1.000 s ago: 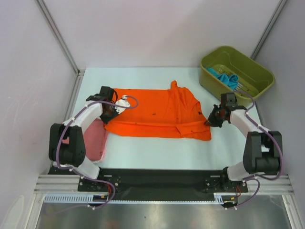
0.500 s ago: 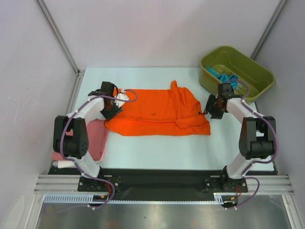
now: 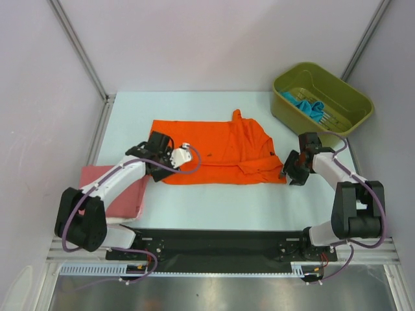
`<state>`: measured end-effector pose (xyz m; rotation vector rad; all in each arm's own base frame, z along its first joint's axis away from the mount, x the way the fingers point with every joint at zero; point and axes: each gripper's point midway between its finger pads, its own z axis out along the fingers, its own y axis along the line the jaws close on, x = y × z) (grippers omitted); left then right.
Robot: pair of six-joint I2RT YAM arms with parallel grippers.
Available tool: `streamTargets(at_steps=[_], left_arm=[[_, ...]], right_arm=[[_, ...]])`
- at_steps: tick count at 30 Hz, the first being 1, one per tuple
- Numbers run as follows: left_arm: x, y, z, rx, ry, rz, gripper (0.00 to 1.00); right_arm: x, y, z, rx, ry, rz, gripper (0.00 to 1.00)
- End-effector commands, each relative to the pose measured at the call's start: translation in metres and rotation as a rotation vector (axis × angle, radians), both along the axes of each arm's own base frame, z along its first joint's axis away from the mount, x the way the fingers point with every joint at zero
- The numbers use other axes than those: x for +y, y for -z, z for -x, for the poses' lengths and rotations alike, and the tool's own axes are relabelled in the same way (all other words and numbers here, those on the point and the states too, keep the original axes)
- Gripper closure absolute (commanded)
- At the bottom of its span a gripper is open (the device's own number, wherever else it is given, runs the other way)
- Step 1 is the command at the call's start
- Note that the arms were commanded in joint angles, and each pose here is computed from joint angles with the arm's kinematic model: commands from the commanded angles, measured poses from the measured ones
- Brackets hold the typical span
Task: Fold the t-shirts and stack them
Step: Fold the tshirt
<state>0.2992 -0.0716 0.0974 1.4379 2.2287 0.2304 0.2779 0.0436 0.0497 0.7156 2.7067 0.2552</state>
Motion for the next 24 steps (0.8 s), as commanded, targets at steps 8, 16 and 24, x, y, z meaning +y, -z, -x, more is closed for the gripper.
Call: streamTargets(at_steps=[8, 16, 24], left_arm=[[-0.024, 0.037, 0.025, 0.098, 0.072, 0.0, 0.4], [-0.041, 0.013, 0.028, 0.118, 0.029, 0.108, 0.39], [-0.021, 0.03, 0.01, 0.074, -0.183, 0.125, 0.51]], right_arm=[[-0.018, 0.029, 0.001, 0.016, 0.201, -0.102, 1.0], [-0.084, 0.012, 0.035, -0.051, 0.445, -0.044, 1.0], [-0.084, 0.018, 0.04, -0.035, 0.421, -0.053, 1.0]])
